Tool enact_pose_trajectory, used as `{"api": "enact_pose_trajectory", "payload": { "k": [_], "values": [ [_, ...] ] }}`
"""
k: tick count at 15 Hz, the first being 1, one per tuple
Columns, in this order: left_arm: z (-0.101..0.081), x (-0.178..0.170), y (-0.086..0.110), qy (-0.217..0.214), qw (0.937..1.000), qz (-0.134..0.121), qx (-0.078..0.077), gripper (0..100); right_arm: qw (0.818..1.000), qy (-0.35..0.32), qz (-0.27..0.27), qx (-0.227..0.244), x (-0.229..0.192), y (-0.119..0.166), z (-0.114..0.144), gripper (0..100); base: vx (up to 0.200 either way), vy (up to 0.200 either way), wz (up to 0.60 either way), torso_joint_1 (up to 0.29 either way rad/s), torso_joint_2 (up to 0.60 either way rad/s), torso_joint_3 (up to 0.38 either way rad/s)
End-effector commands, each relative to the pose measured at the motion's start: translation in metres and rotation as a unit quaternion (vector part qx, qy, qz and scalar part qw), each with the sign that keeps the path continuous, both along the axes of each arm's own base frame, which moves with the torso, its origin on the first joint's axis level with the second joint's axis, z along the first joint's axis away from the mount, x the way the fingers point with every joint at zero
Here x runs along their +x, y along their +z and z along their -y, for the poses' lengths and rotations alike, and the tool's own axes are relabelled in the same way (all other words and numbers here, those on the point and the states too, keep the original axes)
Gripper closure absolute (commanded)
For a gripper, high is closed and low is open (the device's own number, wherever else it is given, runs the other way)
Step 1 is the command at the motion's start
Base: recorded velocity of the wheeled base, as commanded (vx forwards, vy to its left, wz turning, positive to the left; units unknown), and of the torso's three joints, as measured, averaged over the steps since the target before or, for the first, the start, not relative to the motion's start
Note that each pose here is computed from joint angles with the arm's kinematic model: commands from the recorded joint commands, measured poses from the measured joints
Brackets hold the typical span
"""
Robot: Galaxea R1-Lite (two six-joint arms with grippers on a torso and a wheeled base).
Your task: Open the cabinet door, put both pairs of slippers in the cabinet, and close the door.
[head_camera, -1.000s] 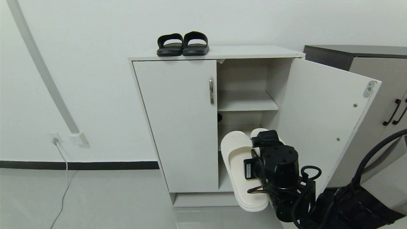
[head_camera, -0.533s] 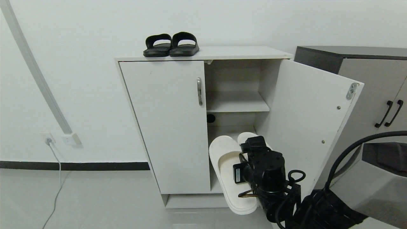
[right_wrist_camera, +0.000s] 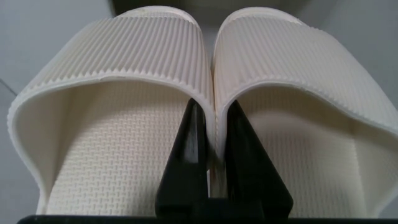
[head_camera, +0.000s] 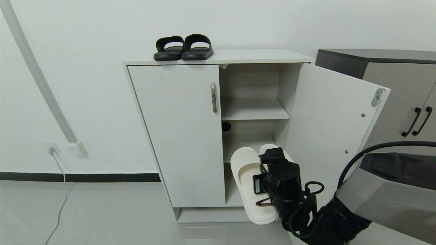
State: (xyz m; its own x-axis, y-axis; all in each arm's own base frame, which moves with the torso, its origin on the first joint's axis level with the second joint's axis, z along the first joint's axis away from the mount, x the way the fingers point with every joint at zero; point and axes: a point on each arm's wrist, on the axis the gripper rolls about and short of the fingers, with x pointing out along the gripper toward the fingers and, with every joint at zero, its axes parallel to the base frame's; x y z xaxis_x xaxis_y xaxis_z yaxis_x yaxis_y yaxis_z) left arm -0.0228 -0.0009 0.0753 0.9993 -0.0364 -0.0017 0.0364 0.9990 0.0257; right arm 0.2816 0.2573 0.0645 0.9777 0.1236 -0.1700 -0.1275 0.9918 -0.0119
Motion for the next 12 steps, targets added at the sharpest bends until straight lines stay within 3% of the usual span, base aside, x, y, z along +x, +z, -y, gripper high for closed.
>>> {"api": "enact_pose_trajectory", "payload": {
  "k": [1,12],
  "values": [
    [0.000,0.000,0.000,0.001,1.0000,-0.001,0.000,100,1.000,-0.012,-0.005,-0.006,0.006,-0.006,0.006,100,0.000,0.000,0.00,0.000,0.00,0.000],
    [0.000,0.000,0.000,0.001,1.0000,-0.001,0.000,100,0.998,-0.066,-0.006,-0.012,0.034,-0.011,0.045,100,0.000,0.000,0.00,0.000,0.00,0.000]
  ]
}}
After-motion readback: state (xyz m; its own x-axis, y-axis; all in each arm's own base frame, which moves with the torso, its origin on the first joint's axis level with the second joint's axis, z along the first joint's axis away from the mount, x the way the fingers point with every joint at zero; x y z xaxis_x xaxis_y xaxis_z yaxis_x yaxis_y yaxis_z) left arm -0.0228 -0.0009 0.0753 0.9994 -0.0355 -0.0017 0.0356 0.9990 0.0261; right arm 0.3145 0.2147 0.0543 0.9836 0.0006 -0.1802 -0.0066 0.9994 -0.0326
